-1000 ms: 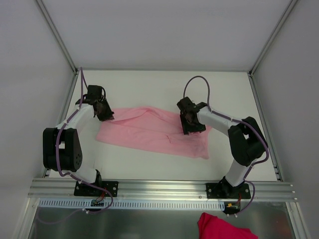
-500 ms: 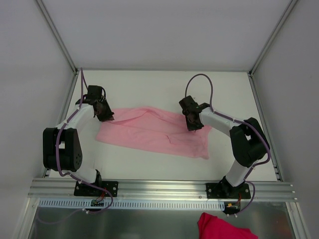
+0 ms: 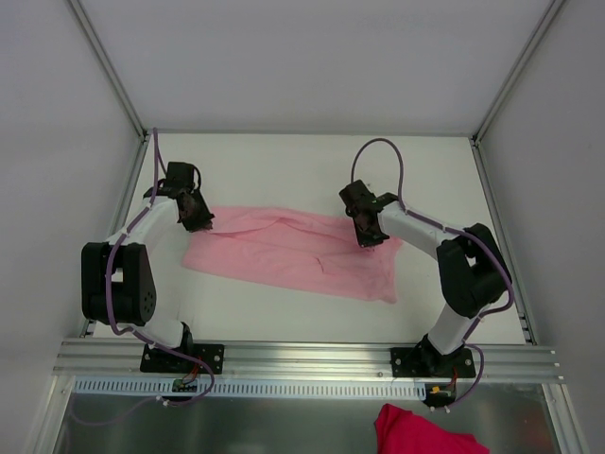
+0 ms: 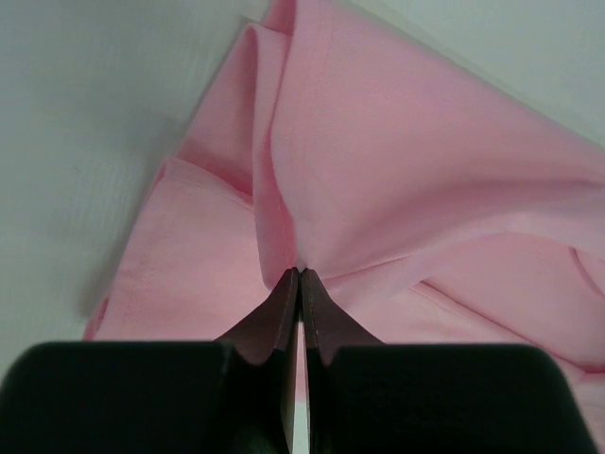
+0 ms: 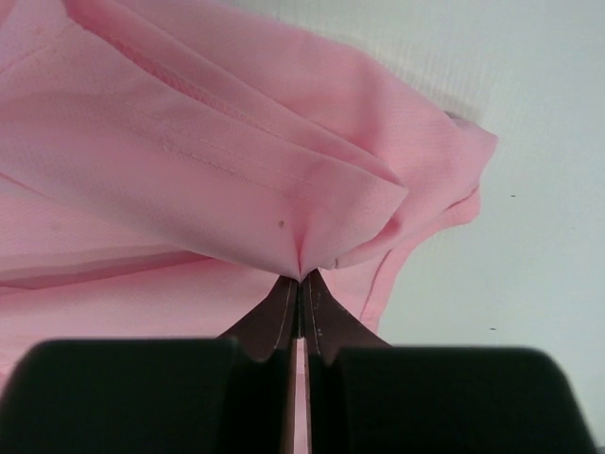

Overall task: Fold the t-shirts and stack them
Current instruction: Fold the other side of the tshirt into a rectangle

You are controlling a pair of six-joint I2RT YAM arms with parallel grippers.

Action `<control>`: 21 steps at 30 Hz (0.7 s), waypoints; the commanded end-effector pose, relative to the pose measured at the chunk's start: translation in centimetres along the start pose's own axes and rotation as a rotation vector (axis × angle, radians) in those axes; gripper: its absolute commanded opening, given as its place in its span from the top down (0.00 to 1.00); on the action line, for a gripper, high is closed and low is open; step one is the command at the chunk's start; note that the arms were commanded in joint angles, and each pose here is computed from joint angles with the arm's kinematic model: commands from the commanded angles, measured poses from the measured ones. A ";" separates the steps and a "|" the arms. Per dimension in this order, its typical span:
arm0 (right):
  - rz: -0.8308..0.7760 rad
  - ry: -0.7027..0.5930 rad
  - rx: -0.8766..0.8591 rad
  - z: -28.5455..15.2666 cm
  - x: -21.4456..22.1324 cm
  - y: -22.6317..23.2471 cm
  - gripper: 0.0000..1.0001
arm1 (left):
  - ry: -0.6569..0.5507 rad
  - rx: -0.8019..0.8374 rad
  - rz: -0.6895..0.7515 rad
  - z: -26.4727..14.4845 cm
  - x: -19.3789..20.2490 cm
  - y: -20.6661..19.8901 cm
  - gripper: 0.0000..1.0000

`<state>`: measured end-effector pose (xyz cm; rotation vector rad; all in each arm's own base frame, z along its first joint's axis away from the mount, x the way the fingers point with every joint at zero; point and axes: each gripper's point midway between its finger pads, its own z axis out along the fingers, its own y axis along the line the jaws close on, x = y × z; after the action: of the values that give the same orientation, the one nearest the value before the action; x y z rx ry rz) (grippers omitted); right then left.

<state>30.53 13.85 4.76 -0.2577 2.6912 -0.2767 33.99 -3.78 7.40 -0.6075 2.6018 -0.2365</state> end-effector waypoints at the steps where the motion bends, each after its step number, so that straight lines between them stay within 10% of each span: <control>1: 0.009 -0.079 0.069 -3.0 -2.3 -2.2 0.99 | -0.062 -0.124 -0.008 -0.4 -1.9 1.4 1.00; 21: -0.023 -0.033 0.129 -5.4 -1.4 -4.4 0.99 | 0.008 -0.242 -0.049 2.8 -4.2 1.8 1.00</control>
<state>30.08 11.64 9.89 -0.2545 2.6440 -0.3967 37.31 -1.33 5.14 -0.7386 2.6750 -0.0007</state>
